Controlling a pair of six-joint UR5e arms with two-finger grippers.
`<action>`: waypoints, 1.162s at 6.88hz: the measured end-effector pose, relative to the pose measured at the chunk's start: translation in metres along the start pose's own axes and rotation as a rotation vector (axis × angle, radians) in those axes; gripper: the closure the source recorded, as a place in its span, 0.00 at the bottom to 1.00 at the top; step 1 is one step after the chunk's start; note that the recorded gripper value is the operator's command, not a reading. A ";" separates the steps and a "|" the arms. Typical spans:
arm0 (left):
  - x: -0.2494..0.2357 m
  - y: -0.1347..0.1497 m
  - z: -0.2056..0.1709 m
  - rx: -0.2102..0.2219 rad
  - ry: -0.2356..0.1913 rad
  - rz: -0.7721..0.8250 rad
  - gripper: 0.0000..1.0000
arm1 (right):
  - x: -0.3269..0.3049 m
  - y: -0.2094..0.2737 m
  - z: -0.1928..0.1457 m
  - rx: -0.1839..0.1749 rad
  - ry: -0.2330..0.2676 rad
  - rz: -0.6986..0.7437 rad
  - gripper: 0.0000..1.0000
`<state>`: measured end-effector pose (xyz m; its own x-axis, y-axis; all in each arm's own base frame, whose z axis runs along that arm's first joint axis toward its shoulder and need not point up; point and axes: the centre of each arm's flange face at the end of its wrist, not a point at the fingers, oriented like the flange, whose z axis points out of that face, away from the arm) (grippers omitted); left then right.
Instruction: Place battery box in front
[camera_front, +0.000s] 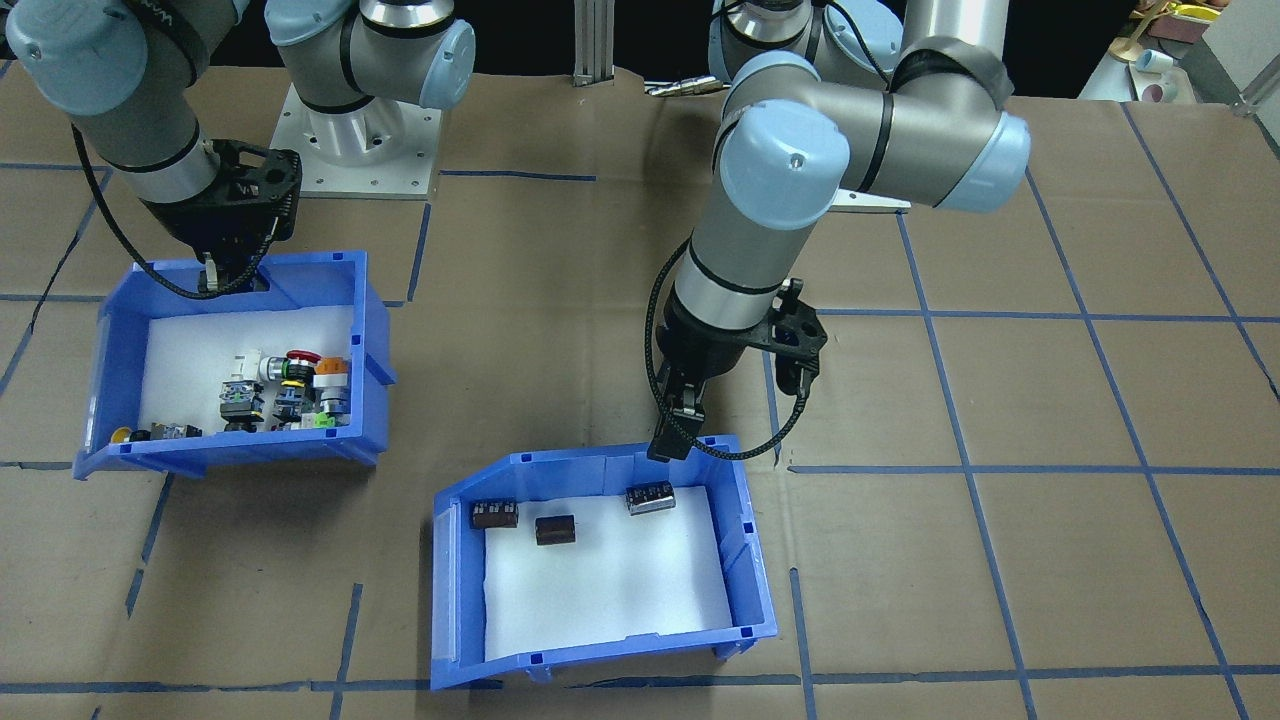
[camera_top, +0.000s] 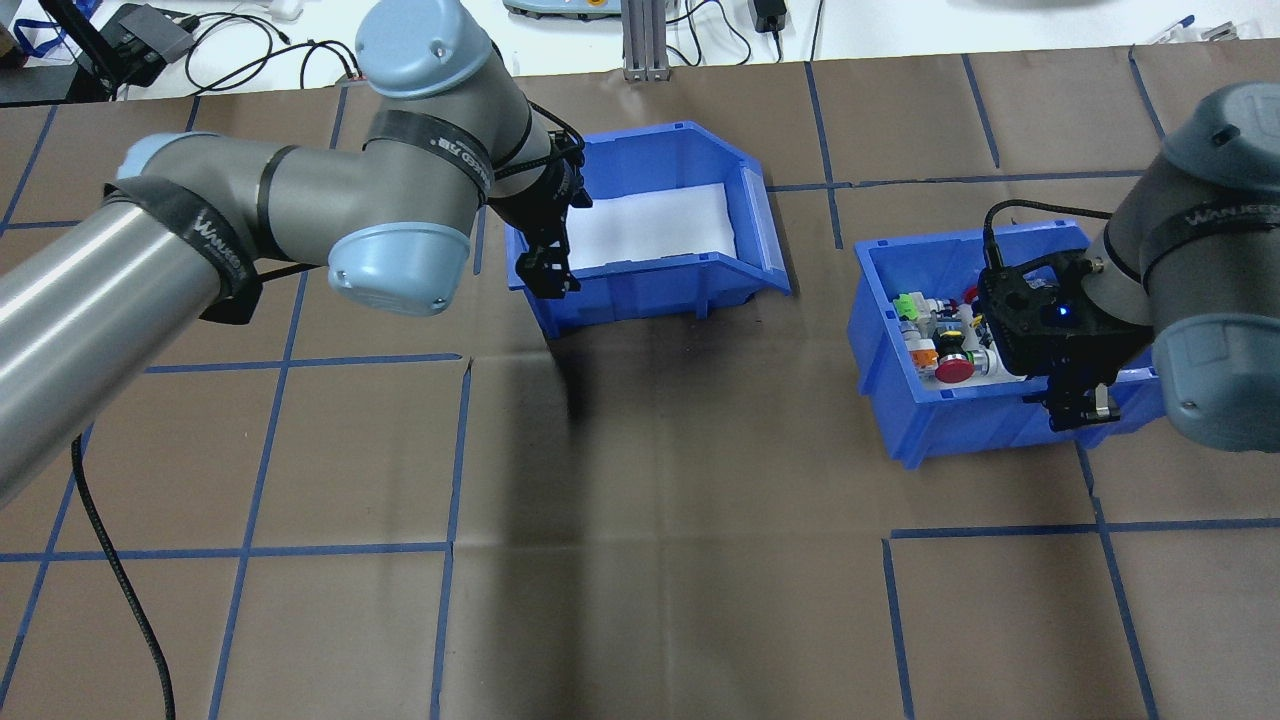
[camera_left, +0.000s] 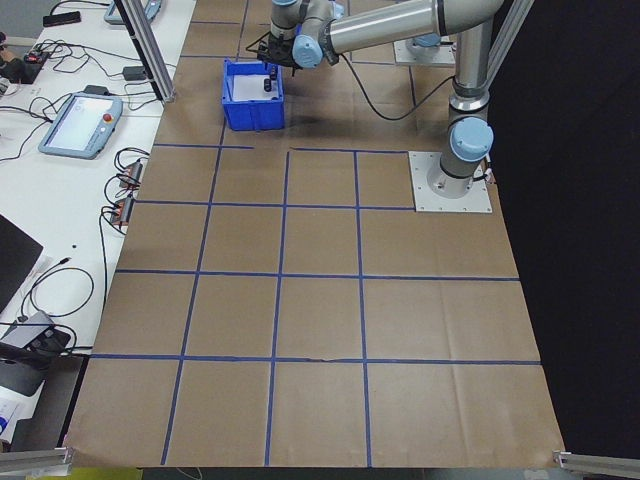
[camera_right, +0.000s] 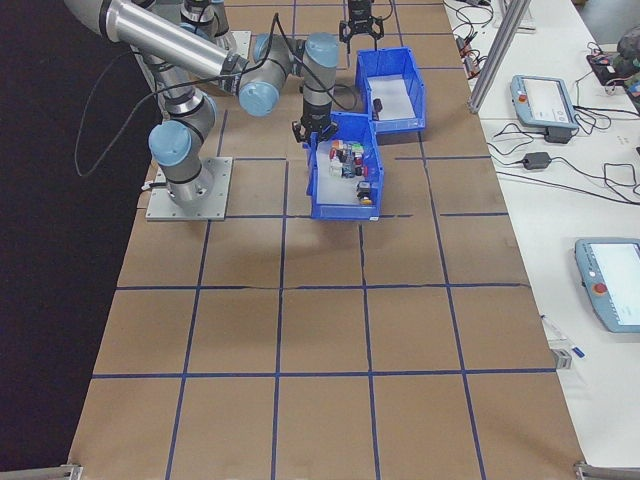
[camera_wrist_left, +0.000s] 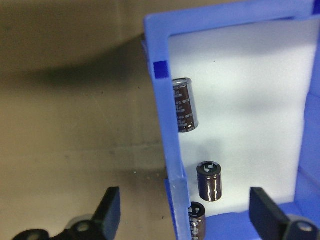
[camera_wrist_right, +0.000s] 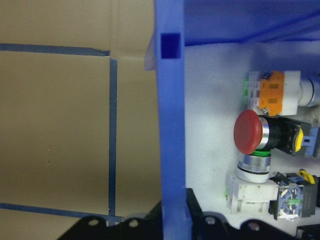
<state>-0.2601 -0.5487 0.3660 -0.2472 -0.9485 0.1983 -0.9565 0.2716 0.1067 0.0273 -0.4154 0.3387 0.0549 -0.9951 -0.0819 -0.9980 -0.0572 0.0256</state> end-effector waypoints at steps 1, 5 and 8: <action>-0.007 -0.013 -0.041 0.048 -0.011 0.248 0.01 | -0.013 -0.005 0.001 0.004 -0.004 0.010 0.97; -0.055 -0.059 -0.158 0.032 -0.125 1.063 0.01 | -0.046 -0.042 -0.001 0.028 0.028 0.062 0.97; -0.082 -0.085 -0.179 -0.034 -0.232 1.332 0.01 | -0.057 -0.103 -0.002 0.023 0.041 0.087 0.97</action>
<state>-0.1311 -0.4650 0.5152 -0.9995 0.0320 0.0011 0.0320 0.9994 -0.0116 0.1272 -0.3525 0.3432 -0.0316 -0.9987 -0.0393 -0.9995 0.0313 0.0077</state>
